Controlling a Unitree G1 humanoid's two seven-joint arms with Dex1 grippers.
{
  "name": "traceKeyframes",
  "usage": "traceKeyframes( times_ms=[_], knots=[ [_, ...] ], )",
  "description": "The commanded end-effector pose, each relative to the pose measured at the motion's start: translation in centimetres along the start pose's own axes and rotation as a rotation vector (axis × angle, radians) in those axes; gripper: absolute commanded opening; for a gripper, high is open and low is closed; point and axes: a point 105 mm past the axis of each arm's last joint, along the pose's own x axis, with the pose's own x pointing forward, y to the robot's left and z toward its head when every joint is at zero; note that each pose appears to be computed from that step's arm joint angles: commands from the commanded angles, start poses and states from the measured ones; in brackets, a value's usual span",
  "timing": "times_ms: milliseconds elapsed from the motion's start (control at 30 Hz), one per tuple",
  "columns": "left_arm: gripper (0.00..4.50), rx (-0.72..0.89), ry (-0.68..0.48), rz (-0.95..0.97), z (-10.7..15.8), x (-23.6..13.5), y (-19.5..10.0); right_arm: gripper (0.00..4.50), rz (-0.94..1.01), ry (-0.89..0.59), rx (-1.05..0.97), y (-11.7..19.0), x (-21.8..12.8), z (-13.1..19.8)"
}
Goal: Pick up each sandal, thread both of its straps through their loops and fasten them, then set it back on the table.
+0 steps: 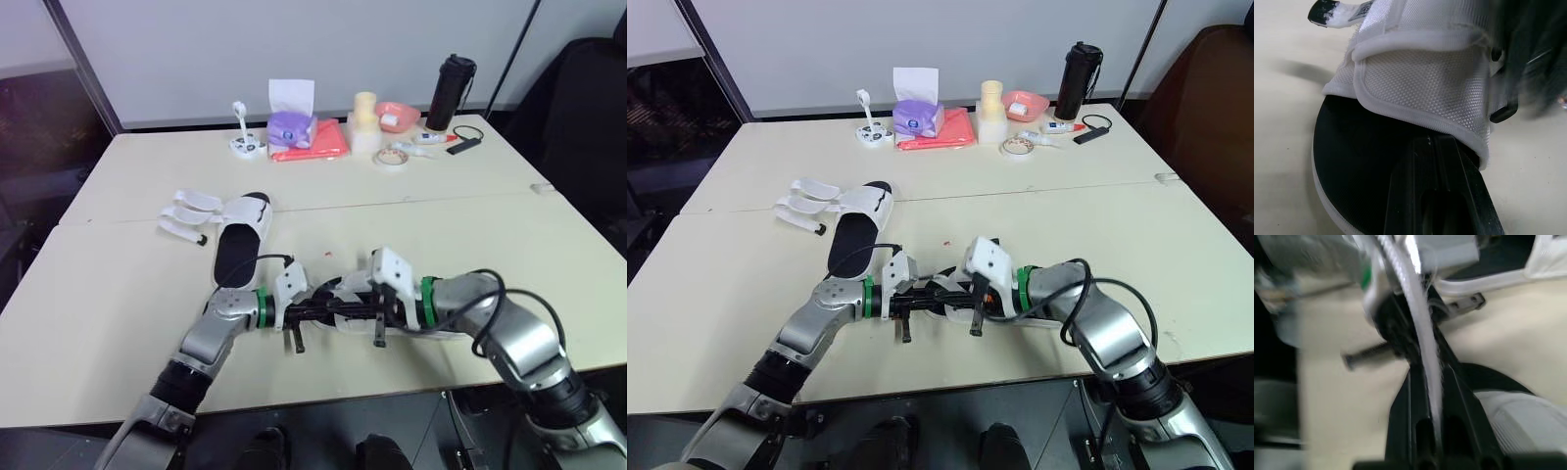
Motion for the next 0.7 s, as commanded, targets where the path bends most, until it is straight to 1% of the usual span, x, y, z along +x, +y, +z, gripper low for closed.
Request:
traceKeyframes(
  times_ms=[33, 100, 167, 200, 300, 433, 600, 700],
  knots=[
    [0.00, -0.032, 0.066, -0.021, -1.7, -0.3, -0.5, 0.11, -0.099, -0.008, -0.346, -0.9, 0.2, 0.0],
    [0.00, -0.032, 0.069, -0.024, -1.7, -0.3, -0.6, 0.11, -0.117, -0.009, -0.448, -1.0, 0.2, -0.5],
    [0.00, -0.032, 0.071, -0.026, -1.7, -0.4, -0.6, 0.62, -0.125, -0.013, -0.519, -1.0, 0.1, -0.8],
    [0.00, -0.032, 0.073, -0.028, -1.7, -0.4, -0.7, 0.97, -0.115, -0.019, -0.554, -0.6, -0.1, -0.8],
    [0.00, -0.032, 0.077, -0.032, -1.7, -0.5, -0.7, 2.40, -0.089, -0.026, -0.636, 0.1, -0.7, -0.6],
    [0.00, -0.033, 0.081, -0.034, -1.8, -0.4, -0.8, 4.41, -0.062, -0.059, -0.709, 0.9, -1.9, 0.8],
    [0.00, -0.032, 0.080, -0.037, -1.8, -0.3, -0.8, 4.47, 0.006, -0.070, -0.740, 2.1, -3.9, 2.4],
    [0.00, -0.032, 0.078, -0.039, -1.8, -0.2, -0.8, 4.47, 0.019, -0.064, -0.733, 2.2, -4.7, 2.9]
  ],
)
